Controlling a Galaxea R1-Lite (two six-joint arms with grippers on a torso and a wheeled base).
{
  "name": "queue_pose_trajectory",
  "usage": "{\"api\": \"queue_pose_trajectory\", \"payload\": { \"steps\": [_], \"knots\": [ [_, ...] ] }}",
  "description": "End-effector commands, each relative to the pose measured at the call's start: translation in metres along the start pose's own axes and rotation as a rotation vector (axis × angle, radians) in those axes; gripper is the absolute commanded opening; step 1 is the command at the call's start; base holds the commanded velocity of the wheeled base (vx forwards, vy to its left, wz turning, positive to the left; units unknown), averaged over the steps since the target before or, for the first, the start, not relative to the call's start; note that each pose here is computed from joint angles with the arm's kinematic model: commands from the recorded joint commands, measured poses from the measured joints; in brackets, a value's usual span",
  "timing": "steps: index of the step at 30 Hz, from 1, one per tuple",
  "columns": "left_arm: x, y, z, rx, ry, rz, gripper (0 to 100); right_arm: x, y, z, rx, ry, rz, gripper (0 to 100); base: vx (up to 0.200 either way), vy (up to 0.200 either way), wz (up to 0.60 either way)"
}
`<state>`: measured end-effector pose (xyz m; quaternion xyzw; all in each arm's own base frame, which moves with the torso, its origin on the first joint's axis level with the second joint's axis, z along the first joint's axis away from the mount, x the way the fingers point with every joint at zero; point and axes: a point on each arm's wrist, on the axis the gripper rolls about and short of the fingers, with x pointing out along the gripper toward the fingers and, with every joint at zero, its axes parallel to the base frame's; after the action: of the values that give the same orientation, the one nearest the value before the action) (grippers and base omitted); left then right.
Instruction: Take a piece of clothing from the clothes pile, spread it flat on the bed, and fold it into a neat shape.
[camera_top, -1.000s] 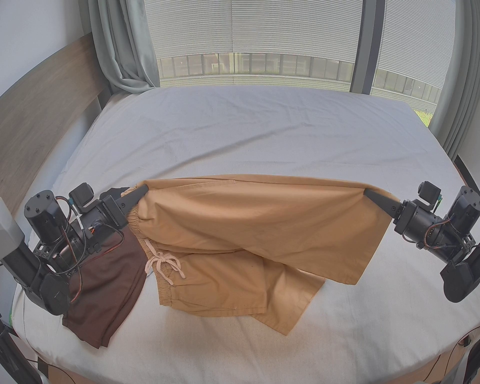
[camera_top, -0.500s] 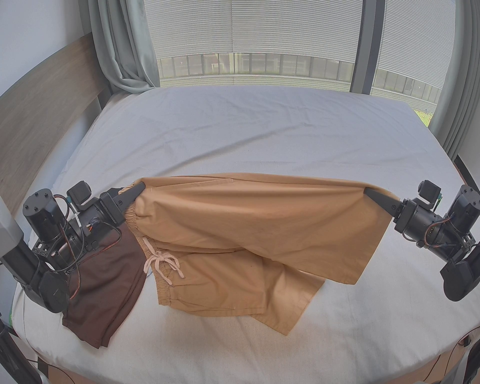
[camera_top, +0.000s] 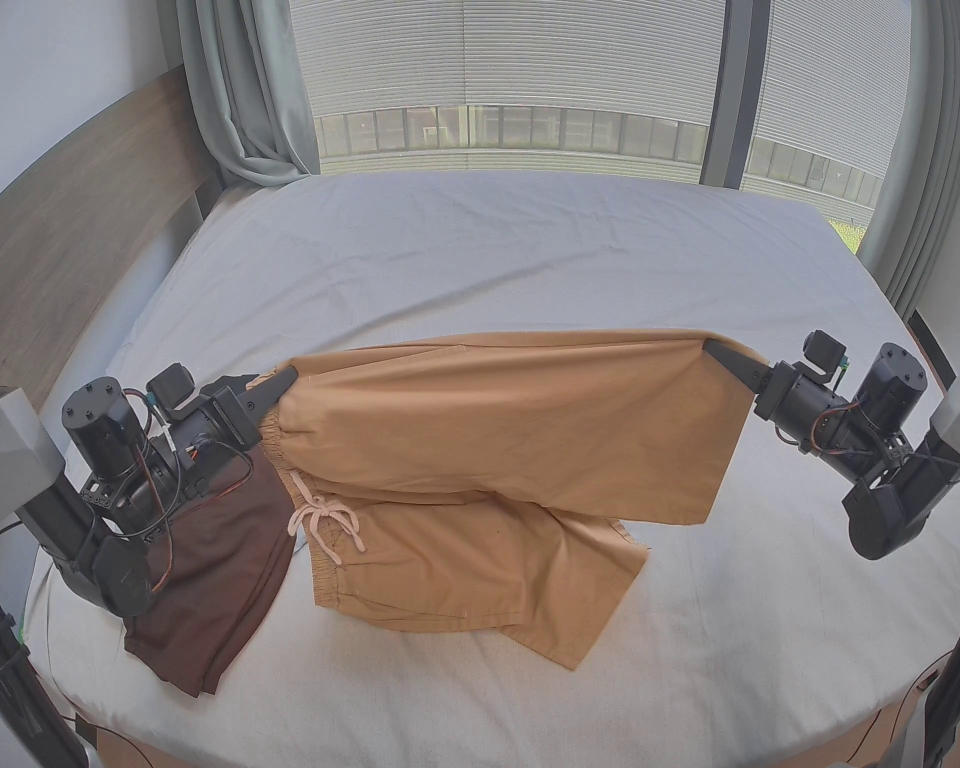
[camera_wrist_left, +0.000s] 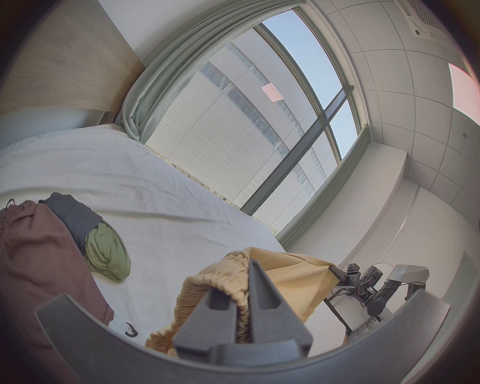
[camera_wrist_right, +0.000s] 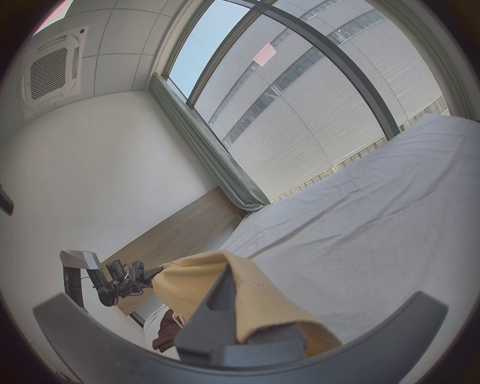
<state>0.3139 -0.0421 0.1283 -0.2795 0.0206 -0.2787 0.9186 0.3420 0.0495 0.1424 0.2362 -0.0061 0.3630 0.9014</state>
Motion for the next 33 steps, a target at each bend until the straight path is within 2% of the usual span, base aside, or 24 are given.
{"api": "queue_pose_trajectory", "payload": {
  "steps": [1,8,11,24,33],
  "knots": [
    [0.012,0.011,-0.01,-0.017,0.009,0.025,0,0.016,-0.026,-0.017,0.057,0.038,-0.033,0,0.0,0.0,0.0],
    [0.032,0.027,-0.015,-0.016,-0.019,0.049,0,0.032,-0.042,-0.02,0.063,0.02,-0.047,0,0.0,0.0,0.0],
    [0.041,0.035,-0.016,-0.042,-0.047,0.068,0,0.037,-0.047,-0.02,0.077,0.011,-0.043,0,0.0,0.0,0.0],
    [0.067,0.058,-0.025,-0.058,-0.091,0.093,0,0.051,-0.069,-0.034,0.114,0.035,-0.064,0,0.0,0.0,0.0],
    [0.085,0.081,-0.039,-0.058,-0.097,0.099,0,0.071,-0.096,-0.044,0.124,0.017,-0.06,0,0.0,0.0,0.0]
  ]
}}
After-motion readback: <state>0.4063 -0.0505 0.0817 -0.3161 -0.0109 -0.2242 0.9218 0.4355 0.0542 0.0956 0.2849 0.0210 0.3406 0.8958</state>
